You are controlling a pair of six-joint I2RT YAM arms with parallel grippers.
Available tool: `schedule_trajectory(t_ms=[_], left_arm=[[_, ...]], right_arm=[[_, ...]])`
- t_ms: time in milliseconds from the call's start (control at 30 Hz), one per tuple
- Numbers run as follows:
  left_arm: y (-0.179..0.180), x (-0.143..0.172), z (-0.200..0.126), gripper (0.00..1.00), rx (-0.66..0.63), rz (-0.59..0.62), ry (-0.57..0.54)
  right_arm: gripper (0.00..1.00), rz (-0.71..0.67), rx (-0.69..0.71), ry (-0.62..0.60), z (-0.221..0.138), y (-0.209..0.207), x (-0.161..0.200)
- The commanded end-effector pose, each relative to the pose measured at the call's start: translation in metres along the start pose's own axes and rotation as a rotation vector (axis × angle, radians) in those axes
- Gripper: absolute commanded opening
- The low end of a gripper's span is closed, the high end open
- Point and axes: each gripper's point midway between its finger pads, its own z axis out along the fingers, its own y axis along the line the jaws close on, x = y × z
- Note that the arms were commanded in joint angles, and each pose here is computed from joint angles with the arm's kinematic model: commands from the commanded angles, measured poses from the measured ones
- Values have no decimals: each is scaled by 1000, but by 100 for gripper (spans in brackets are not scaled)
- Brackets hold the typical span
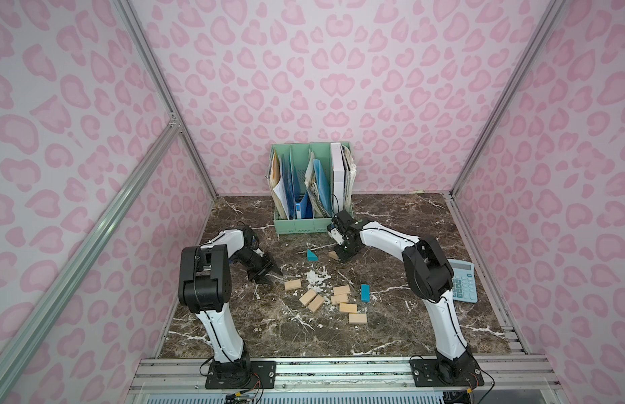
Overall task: Assemble a carrot with building blocks
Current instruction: Adjust the building block at the center of the board.
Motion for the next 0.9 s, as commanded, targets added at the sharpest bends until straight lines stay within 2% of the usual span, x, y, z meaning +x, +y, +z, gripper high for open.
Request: schedule_trajectory(t_ms=[0,467,867], left_arm=[[-2,2,-2,50,5,-4,12],[-4,0,-3,50,6,-6,5],[-7,-2,-6,51,11,-1,0]], right_arm=[[3,0,-4,-4,-2,2,-2],[5,8,35,-32,-10,-5,-11],[8,37,81,-78,-38,-18,-17]])
